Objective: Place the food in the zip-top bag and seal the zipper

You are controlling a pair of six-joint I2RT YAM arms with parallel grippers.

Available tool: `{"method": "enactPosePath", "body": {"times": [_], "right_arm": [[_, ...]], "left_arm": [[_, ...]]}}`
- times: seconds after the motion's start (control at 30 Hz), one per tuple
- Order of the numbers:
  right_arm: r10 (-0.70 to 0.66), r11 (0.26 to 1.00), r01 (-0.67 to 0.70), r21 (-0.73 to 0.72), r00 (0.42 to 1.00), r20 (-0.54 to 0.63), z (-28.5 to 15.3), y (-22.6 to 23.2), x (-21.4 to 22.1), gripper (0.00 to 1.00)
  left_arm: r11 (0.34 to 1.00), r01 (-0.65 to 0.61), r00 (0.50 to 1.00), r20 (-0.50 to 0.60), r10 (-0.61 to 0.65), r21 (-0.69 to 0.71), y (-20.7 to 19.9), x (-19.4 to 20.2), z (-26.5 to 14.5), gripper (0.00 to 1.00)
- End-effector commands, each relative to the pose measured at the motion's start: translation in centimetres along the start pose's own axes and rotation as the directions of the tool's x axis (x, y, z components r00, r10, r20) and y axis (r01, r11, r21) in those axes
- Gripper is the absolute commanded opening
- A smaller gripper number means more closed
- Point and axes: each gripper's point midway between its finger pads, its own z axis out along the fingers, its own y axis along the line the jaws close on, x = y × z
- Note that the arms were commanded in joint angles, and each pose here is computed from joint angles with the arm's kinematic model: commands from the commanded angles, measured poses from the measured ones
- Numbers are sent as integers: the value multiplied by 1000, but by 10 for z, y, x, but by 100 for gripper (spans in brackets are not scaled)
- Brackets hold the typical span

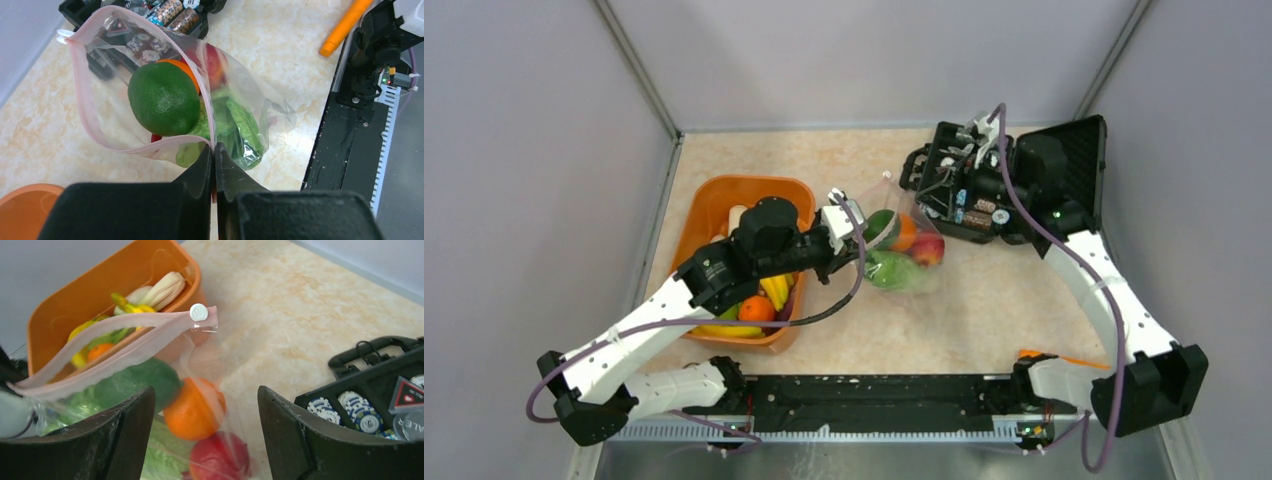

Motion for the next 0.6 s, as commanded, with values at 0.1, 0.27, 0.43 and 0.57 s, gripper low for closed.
{"method": "enactPosePath", "body": {"times": [0.1,0.27,0.43,0.57], "right_arm": [[-174,855,200,-478,980,99,-21,12,-3,74],[-204,708,266,-654,964,171,-37,30,13,74],[-246,685,323,-653,946,211,-41,35,23,76],[-257,664,341,-665,940,225,-50,46,27,76]], "left_arm": [[991,-120,989,91,114,65,-10,-37,-19,0],[968,-208,978,60,202,138,-19,-33,-25,0],[928,-322,945,127,302,189,-28,-43,-31,0],[918,-357,933,112,341,174,-22,-40,-27,0]]}}
